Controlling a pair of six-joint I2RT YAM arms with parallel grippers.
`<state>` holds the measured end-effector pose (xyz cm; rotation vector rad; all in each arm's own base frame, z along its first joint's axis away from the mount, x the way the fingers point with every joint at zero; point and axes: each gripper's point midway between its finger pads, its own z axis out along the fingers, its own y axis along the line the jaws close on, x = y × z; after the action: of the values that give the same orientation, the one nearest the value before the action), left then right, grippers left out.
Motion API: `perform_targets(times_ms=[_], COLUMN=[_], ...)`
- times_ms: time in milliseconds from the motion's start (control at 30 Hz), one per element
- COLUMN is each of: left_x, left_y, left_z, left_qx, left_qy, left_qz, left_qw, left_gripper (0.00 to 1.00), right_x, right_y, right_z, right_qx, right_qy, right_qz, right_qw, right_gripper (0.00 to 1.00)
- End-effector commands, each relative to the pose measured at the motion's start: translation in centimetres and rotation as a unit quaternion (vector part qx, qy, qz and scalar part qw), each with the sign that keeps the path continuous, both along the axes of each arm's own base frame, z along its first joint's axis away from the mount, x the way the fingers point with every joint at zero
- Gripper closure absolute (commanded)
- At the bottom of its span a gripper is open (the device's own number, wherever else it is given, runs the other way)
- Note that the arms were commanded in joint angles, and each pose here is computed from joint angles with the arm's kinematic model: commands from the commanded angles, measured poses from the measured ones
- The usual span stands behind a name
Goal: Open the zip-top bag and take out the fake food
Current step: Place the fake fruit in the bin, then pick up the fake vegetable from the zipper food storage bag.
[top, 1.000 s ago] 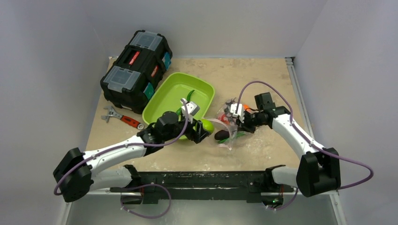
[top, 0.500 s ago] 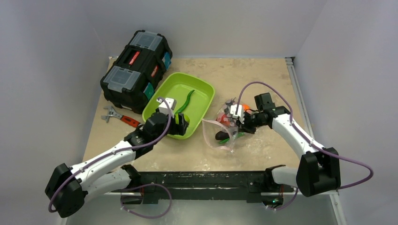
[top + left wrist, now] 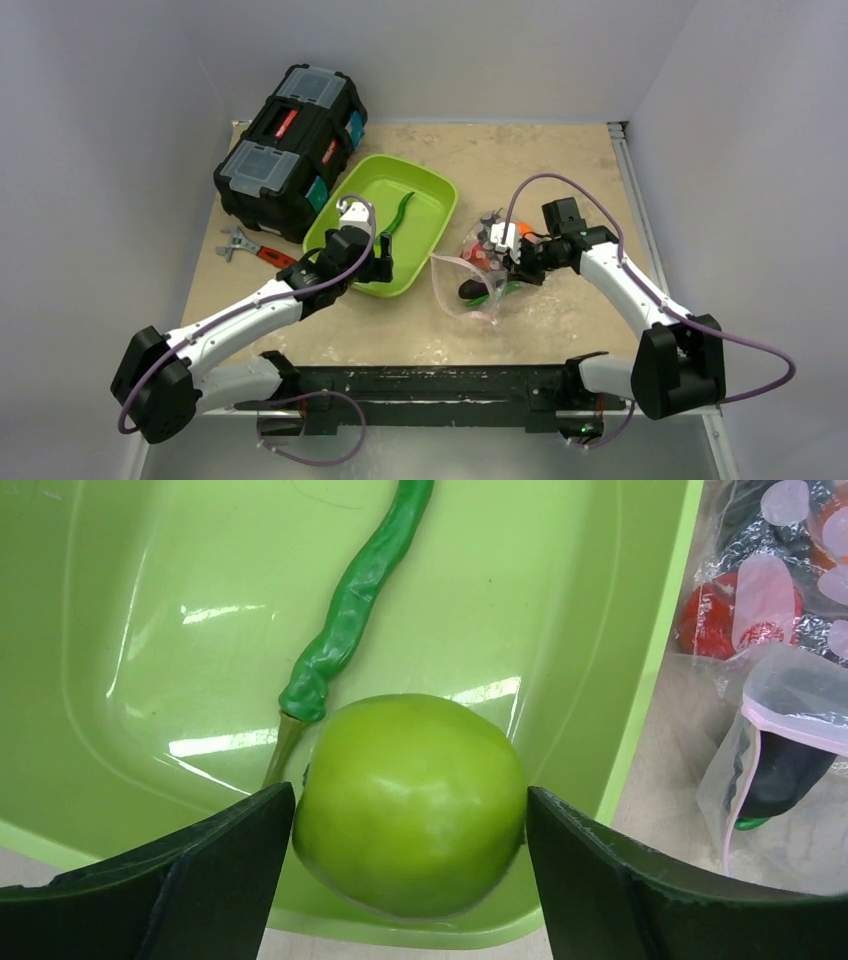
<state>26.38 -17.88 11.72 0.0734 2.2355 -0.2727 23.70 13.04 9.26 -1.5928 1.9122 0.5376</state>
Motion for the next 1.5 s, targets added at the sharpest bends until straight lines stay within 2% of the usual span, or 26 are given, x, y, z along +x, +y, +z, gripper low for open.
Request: perform_targets(times_ms=[0,200,300,433,733,933,1133,1267,1467], left_x=[0.4,-0.4,-0.9,-2.3,-6.0,-8.4,-10.5,-10.7,-9.3], left_y=[-0.1,-0.5,-0.8,-2.7,-6.8,-9.7,-11.8,-13.1,-15.4], left_z=[2.7,3.5,4.0,5.3,7.8,7.9,6.2,4.1,3.0], left_qx=[-0.029,-0.044,-0.054,-0.098,-0.194,-0.242,-0.217,-0.180,-0.161], left_qy=[-0.026,-0.027,-0.030,-0.043,-0.068,-0.062,-0.061,-0.063,-0.098], left_qz=[0.008,-0.016,-0.035,-0.103,-0.250,-0.343,-0.403,-0.413,-0.414], left_qw=[0.999,0.999,0.997,0.989,0.946,0.905,0.887,0.890,0.891], left_gripper=[0.12,0.03,0.03,0.03,0.10,0.13,0.13,0.16,0.38], right_x=[1.0,1.0,0.9,0.9,0.3,-0.2,-0.4,-0.5,-0.7], right_y=[0.5,0.6,0.6,0.6,0.9,1.1,1.2,1.2,1.1], right_z=[1.4,1.5,1.5,1.5,1.8,2.2,2.4,2.4,2.6], right_qx=[0.016,0.017,0.018,0.019,0.025,0.034,0.040,0.041,0.043], right_qy=[-0.015,-0.015,-0.015,-0.014,-0.010,-0.009,-0.007,-0.004,-0.001], right_qz=[0.002,0.001,0.001,0.002,0.020,0.034,0.041,0.041,0.043], right_qw=[1.000,1.000,1.000,1.000,0.999,0.999,0.998,0.998,0.998], right_gripper=[0.98,0.96,0.96,0.94,0.90,0.86,0.83,0.83,0.81])
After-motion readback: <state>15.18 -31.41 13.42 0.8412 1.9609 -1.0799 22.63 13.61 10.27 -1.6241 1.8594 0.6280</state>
